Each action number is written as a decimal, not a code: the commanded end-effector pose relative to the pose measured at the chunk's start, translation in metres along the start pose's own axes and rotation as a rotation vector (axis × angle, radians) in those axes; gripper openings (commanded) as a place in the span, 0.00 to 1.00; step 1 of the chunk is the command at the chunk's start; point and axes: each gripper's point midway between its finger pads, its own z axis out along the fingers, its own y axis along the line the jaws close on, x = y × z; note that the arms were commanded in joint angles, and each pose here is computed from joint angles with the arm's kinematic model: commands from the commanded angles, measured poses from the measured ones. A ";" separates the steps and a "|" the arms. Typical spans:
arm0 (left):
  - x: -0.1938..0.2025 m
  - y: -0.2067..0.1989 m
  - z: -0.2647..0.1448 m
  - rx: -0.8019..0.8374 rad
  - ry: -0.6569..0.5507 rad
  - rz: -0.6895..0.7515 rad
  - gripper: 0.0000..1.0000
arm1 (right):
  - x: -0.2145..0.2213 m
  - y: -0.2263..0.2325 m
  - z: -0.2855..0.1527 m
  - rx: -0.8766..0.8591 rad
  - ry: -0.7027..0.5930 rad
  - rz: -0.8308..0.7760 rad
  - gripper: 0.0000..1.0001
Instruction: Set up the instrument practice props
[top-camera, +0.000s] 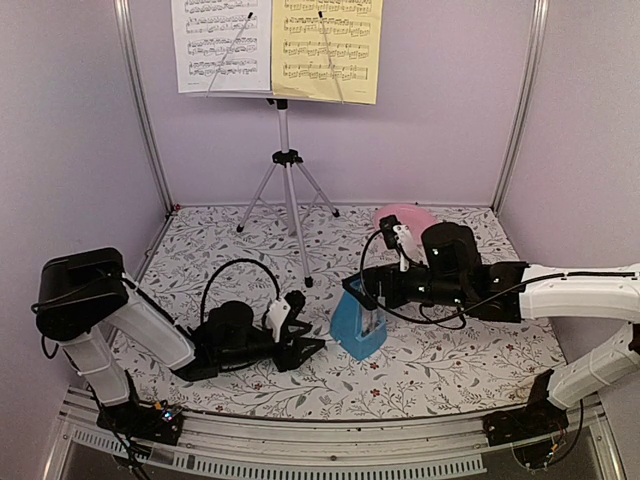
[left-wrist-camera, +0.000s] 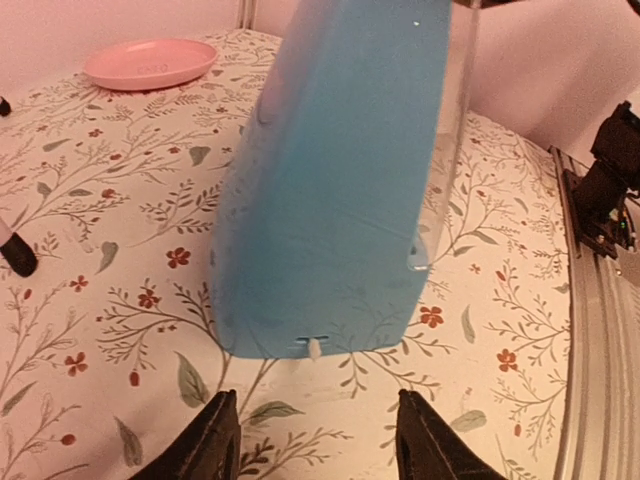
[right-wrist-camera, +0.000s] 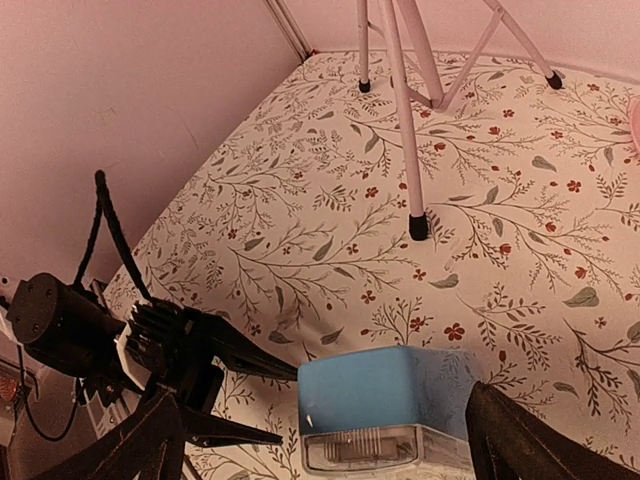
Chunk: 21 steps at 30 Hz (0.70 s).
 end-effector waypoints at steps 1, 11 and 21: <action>0.013 0.021 -0.005 -0.028 0.065 0.060 0.58 | 0.010 -0.012 0.014 0.111 0.044 -0.047 1.00; 0.022 0.031 0.007 -0.054 0.065 0.146 0.75 | 0.021 -0.014 0.037 0.118 0.091 -0.062 0.92; 0.019 0.026 0.016 0.001 -0.003 0.274 0.87 | 0.031 -0.016 0.044 0.111 0.116 -0.056 0.71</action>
